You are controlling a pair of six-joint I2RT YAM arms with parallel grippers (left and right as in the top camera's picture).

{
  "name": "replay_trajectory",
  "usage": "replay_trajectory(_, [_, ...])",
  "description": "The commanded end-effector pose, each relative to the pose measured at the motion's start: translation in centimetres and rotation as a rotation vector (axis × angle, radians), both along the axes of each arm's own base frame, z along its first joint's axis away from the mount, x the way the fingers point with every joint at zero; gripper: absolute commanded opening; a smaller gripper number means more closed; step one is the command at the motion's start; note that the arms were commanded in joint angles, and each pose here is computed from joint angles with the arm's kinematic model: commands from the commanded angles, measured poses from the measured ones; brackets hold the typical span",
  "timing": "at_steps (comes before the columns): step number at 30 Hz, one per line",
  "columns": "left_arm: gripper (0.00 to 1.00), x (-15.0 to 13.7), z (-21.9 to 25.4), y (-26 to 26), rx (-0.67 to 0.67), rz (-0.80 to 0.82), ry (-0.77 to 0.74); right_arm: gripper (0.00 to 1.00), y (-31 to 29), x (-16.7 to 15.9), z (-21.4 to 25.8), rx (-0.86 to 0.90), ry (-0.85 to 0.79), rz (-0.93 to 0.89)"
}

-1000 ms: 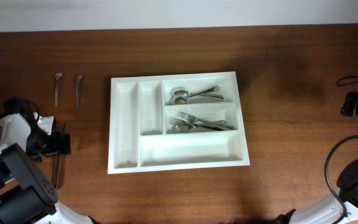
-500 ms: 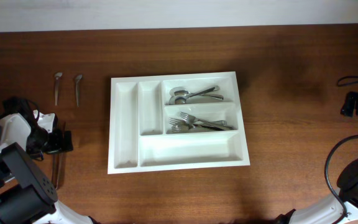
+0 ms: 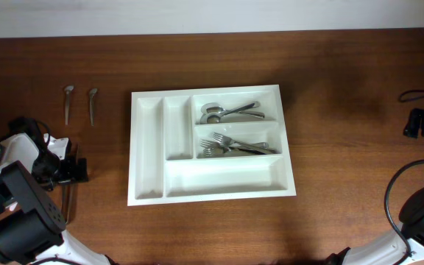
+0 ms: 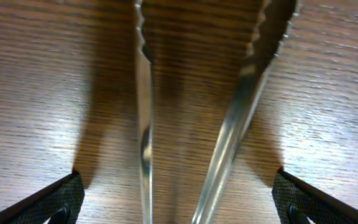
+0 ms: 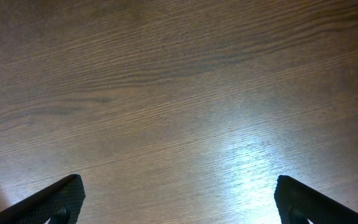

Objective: Pack container
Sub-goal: 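Lower the left gripper onto the tongs and close on them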

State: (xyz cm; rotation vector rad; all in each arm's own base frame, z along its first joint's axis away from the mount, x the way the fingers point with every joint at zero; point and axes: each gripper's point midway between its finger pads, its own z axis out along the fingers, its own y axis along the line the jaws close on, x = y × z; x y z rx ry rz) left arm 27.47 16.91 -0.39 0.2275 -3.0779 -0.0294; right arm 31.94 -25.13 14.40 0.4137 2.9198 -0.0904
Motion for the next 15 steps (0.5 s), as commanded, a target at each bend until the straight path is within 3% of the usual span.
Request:
replay_trajectory(1, [0.99, -0.50, -1.02, 0.19, 0.006, -0.017, 0.032, 0.99, 0.04, 0.02, 0.00, 0.003, -0.005, -0.001])
replay_trajectory(15, [0.99, 0.09, -1.04, 0.52, 0.029, -0.054, 0.015, 0.99, 0.04, 0.02, 0.00, 0.003, -0.005, -0.001])
